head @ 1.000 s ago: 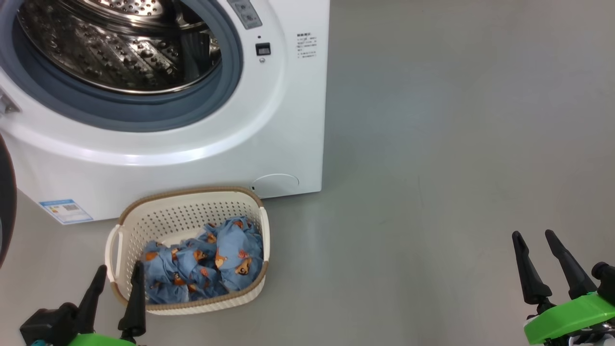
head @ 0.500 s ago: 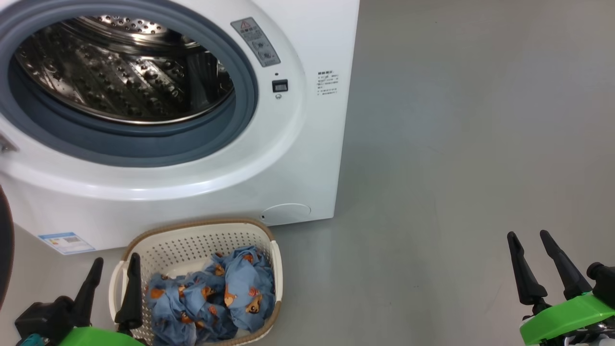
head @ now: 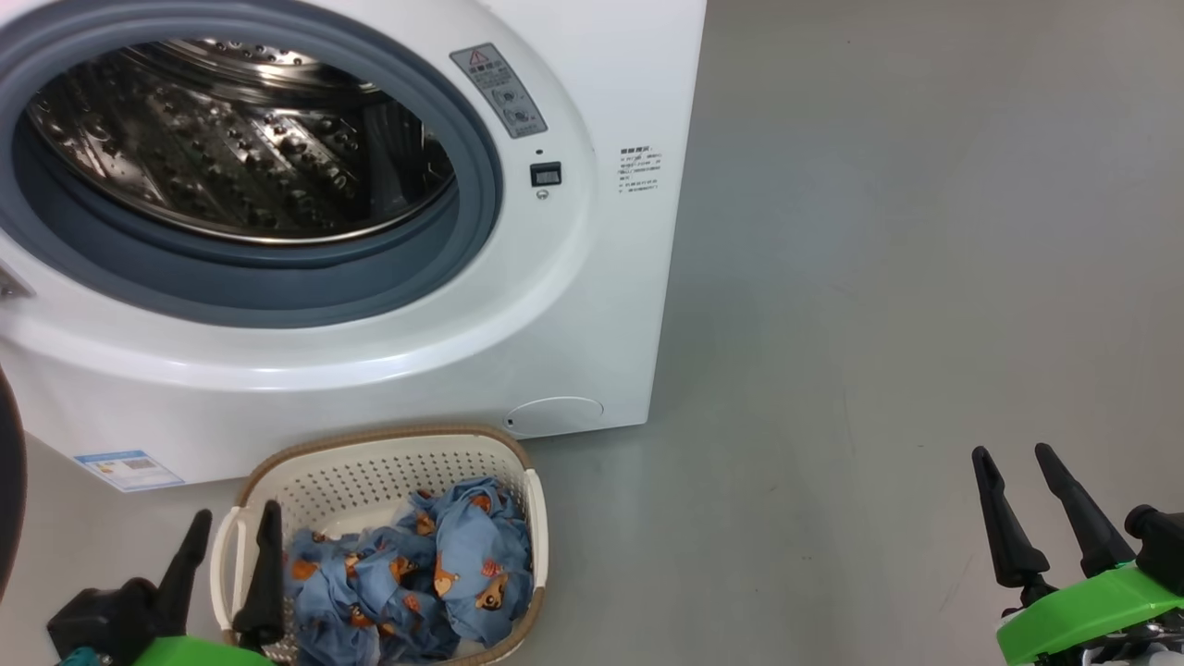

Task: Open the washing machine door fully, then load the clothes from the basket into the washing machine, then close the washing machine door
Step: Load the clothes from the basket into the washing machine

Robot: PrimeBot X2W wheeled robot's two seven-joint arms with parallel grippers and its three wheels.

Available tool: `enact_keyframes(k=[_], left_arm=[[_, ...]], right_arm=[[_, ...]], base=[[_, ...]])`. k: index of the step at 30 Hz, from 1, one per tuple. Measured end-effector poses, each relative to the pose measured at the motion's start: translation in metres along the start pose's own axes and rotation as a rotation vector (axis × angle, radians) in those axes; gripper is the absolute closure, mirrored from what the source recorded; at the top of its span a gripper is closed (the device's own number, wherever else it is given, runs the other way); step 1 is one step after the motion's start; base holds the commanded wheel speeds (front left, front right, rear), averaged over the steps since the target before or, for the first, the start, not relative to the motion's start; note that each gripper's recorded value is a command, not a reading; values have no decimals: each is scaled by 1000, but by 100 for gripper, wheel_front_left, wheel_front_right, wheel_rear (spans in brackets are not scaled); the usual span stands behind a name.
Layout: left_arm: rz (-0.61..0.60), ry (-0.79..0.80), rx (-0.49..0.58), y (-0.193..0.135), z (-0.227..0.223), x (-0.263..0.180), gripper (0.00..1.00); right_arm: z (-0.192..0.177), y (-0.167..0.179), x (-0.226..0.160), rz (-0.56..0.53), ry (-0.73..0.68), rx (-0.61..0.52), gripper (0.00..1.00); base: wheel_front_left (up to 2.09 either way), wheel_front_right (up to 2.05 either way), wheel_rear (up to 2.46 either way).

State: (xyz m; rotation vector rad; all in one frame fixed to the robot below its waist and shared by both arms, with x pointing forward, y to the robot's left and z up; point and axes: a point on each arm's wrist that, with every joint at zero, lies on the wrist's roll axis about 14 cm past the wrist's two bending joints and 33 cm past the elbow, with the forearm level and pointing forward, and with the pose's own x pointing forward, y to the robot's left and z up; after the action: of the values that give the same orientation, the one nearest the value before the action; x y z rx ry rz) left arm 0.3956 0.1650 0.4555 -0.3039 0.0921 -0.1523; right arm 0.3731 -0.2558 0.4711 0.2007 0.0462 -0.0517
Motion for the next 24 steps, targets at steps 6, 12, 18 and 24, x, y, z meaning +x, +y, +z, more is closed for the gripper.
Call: enact_keyframes(k=[6, 12, 18, 24], left_arm=[[13, 101, -12, 2, -33, -5, 0], [19, 239, -25, 3, -77, -10, 0], [37, 339, -26, 11, -107, 7, 0], [34, 444, -4, 18, -139, 30, 0]], right_arm=[[-8, 7, 2, 7, 18, 17, 0], [-16, 12, 11, 10, 32, 32, 0], [-27, 17, 25, 13, 55, 47, 0], [-37, 17, 42, 8, 73, 50, 0]], base=[[0, 0, 0], [0, 0, 0], [0, 0, 0], [0, 0, 0]])
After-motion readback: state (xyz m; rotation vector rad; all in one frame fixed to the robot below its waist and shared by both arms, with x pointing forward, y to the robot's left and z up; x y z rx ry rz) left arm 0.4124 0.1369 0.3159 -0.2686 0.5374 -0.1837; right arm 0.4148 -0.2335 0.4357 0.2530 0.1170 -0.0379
